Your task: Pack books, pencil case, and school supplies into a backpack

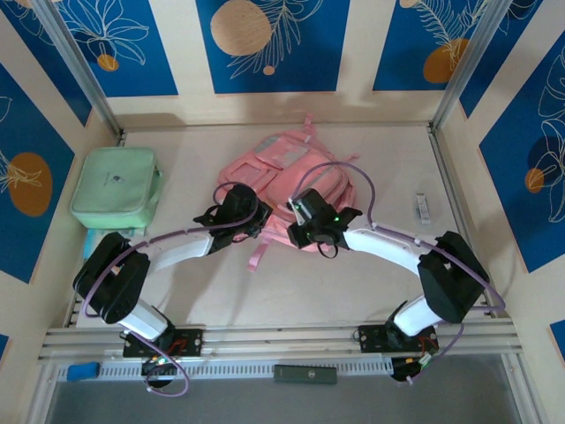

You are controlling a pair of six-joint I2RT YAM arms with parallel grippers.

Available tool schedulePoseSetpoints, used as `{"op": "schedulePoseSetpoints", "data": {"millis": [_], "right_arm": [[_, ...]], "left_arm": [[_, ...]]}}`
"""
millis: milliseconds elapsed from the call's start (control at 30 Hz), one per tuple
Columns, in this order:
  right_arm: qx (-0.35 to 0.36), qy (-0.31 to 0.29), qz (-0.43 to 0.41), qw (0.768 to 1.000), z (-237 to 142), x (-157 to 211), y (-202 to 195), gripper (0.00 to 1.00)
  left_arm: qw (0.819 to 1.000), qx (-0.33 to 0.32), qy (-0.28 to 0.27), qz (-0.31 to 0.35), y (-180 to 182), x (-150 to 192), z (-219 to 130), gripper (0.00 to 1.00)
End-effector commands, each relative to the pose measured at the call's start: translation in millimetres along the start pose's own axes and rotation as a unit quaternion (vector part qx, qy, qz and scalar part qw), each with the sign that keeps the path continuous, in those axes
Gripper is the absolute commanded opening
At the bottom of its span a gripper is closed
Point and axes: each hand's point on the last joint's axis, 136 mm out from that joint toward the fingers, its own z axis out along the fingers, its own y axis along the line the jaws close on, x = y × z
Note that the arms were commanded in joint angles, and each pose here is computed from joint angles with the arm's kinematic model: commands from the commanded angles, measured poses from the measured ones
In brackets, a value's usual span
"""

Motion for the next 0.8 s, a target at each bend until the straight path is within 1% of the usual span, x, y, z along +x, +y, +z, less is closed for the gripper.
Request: {"op": "schedulePoseSetpoints", "data": {"millis": [0, 100, 133, 200, 333, 400, 500, 567, 667, 767], "right_arm": [[0.047, -0.029, -0.006, 0.998, 5.9, -15.9, -12.8, 0.24], [0.041, -0.030, -0.014, 0.999, 12.8, -13.6, -8.9, 0.25], [0.039, -0.029, -0.014, 0.999, 16.3, -13.3, -8.4, 0.24], [0.040, -0.031, -0.012, 0.999, 16.6, -16.7, -8.2, 0.16], [0.029, -0.058, -0.021, 0.998, -7.5, -33.3, 0.3, 0.08], [0.032, -0.055, -0.022, 0.998, -18.2, -33.6, -1.3, 0.06], [0.034, -0.036, -0.020, 0.999, -27.4, -22.0, -5.9, 0.04], [0.014, -0.012, -0.025, 1.000, -31.5, -7.7, -2.3, 0.02], [0.023, 0.023, -0.011, 0.999, -37.3, 13.2, -9.2, 0.00], [0.005, 0.043, 0.009, 0.999, -42.5, 25.4, -9.0, 0.00]], "left_arm": [[0.999, 0.033, -0.006, 0.002, -26.2, -7.0, -3.0, 0.00], [0.999, 0.034, -0.008, 0.005, -28.3, -8.0, -4.5, 0.00], [0.999, 0.032, -0.009, 0.005, -27.5, -8.0, -4.2, 0.00], [0.999, 0.032, -0.008, 0.006, -27.2, -7.8, -3.8, 0.00], [1.000, 0.028, -0.011, 0.006, -23.7, -10.3, -3.2, 0.00], [1.000, 0.027, -0.015, 0.007, -22.1, -12.6, -3.5, 0.00], [1.000, 0.021, -0.016, 0.015, -19.8, -18.4, -3.0, 0.00], [1.000, 0.016, -0.018, 0.016, -17.1, -26.6, -1.5, 0.00], [0.999, 0.010, -0.011, 0.028, -17.3, -36.4, 2.6, 0.00], [0.999, 0.008, -0.002, 0.047, -23.2, -45.2, 8.3, 0.00]]}}
